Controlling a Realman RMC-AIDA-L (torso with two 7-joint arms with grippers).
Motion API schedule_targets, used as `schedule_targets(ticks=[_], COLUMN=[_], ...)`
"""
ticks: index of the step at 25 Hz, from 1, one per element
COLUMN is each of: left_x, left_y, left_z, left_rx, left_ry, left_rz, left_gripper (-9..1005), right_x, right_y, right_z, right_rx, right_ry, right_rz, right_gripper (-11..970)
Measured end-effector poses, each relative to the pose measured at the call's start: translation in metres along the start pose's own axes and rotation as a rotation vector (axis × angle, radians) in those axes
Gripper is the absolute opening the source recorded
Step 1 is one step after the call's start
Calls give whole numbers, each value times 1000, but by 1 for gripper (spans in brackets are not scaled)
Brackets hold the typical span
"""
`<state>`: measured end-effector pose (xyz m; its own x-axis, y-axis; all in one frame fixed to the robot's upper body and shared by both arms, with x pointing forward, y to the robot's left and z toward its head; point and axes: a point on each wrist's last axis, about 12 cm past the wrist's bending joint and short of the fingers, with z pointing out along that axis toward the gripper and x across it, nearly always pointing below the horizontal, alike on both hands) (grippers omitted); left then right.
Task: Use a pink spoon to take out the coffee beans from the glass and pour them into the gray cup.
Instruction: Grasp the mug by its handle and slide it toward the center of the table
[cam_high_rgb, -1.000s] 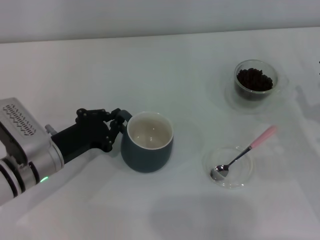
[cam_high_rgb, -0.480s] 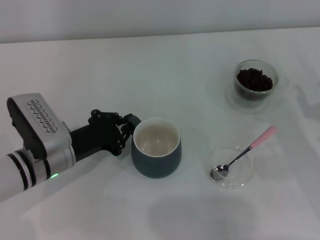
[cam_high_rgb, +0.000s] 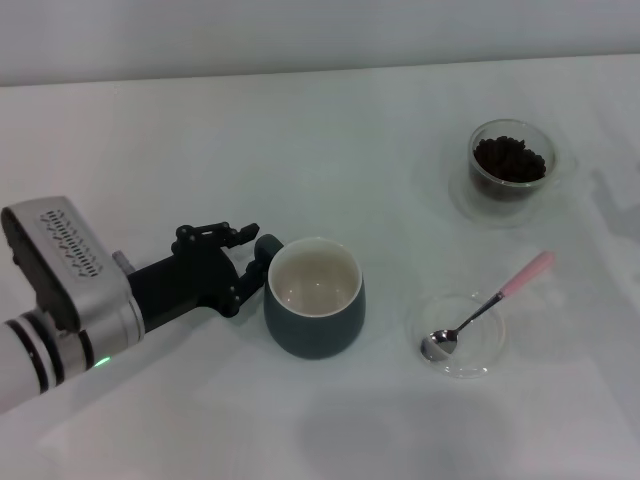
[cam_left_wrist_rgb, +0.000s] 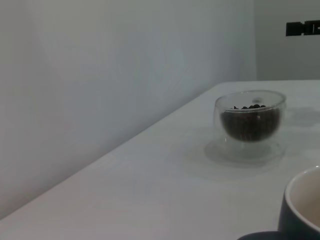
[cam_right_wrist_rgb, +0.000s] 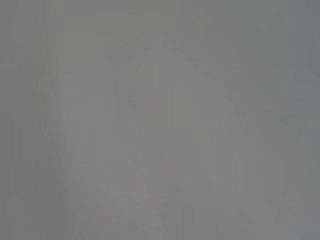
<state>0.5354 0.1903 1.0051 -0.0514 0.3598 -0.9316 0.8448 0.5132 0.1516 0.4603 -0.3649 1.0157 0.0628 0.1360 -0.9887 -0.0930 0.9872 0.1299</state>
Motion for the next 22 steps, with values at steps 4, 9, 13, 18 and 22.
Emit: schedule_targets(ticks=[4,9,13,18,22], left_x=[2,13,24,34,38], left_y=[-2,-5,-10,-16,-21], left_z=[-10,-33,-53,-71,-79], left_rx=[-10,-81,-151,-202,-213], left_ry=[-46,-104,-132,-143,-148], left_rz=[-23,-68,-113,-152,-151], left_gripper=[287,420,474,474,473], right_x=[0,1,2,2,0], right_y=[0,-2,-4,-17,-28], right_z=[0,-3,-5,-9,-13], right_rx=[-2,-8,-12,-25,-20], right_ry=[2,13,34,99,147], right_rz=[-1,-11,-3,81,195], right_gripper=[679,679,680,680,680])
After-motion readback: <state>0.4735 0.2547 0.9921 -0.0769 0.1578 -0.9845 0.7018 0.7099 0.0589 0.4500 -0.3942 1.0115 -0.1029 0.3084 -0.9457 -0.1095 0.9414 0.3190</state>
